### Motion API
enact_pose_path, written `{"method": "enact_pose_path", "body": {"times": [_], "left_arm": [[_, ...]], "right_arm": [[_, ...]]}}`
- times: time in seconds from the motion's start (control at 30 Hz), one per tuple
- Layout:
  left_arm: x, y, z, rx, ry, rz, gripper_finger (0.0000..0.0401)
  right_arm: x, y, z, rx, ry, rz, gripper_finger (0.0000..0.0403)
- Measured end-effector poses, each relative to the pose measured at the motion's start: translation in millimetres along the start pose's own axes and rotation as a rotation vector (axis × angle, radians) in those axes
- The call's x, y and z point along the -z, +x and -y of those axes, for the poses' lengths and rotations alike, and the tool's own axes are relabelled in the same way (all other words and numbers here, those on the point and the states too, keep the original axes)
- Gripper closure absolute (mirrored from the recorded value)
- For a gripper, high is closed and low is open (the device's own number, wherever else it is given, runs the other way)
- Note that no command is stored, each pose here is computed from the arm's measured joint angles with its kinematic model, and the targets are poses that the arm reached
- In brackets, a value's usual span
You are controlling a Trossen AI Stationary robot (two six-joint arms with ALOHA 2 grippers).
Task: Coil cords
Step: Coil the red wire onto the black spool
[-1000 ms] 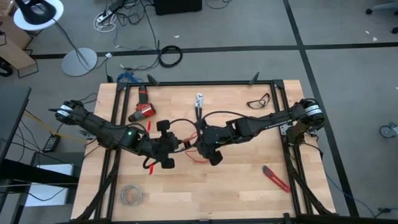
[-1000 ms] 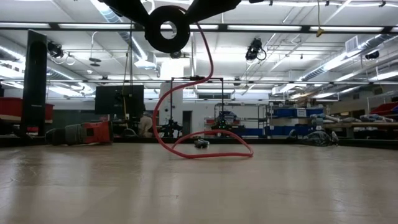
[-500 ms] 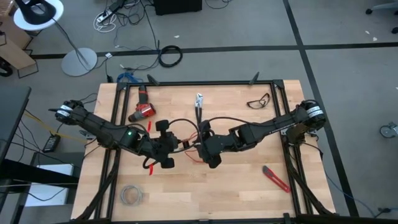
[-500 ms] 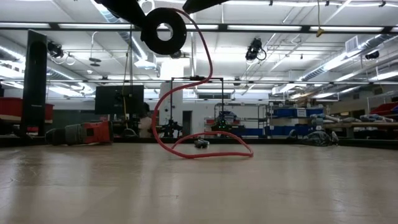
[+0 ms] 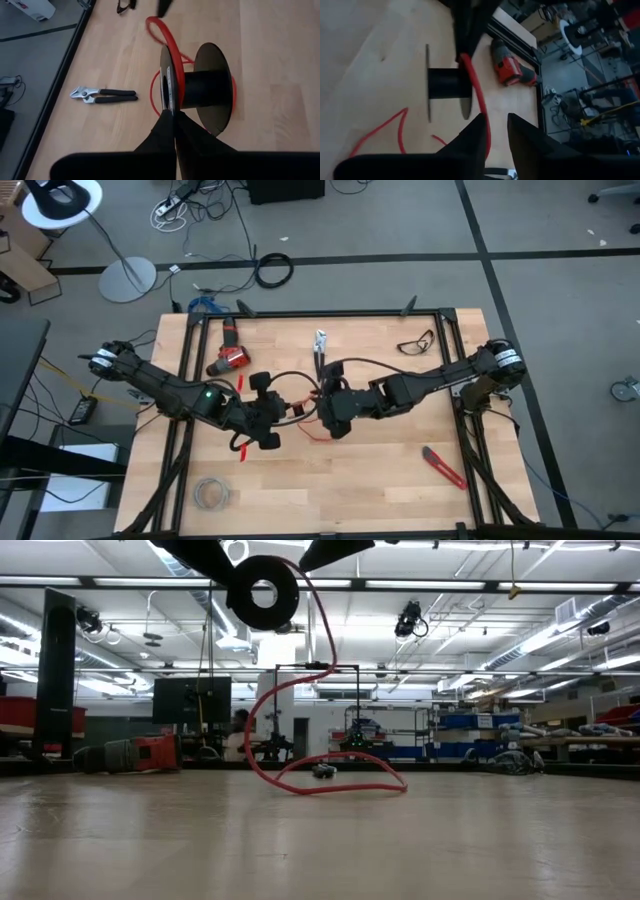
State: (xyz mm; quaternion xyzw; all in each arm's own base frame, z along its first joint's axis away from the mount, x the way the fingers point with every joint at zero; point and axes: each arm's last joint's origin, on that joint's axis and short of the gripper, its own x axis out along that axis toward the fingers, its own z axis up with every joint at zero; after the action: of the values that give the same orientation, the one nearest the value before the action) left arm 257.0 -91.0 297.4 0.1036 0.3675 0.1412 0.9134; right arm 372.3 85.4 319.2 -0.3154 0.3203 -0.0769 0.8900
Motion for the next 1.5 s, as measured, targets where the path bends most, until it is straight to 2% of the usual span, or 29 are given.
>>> {"method": "enact_pose_path", "body": {"times": [0.33,0.67,1.13,1.5], "left_arm": [[-1,-1,-2,-0.039,-0.005,0.017,0.0401],[-12,-14,-9,-0.041,-0.047,0.142,0.0401],[-25,-32,-14,-0.003,-0.124,0.29,0.0401],[-34,-35,-17,-0.065,-0.191,0.373,0.0401]], "right_arm": [[5,6,4,-0.072,0.019,-0.004,0.0367],[8,7,5,-0.106,0.041,-0.021,0.0399],[-1,8,9,-0.071,0.103,0.066,0.0392],[-9,5,8,0.006,0.123,0.122,0.0379]]}}
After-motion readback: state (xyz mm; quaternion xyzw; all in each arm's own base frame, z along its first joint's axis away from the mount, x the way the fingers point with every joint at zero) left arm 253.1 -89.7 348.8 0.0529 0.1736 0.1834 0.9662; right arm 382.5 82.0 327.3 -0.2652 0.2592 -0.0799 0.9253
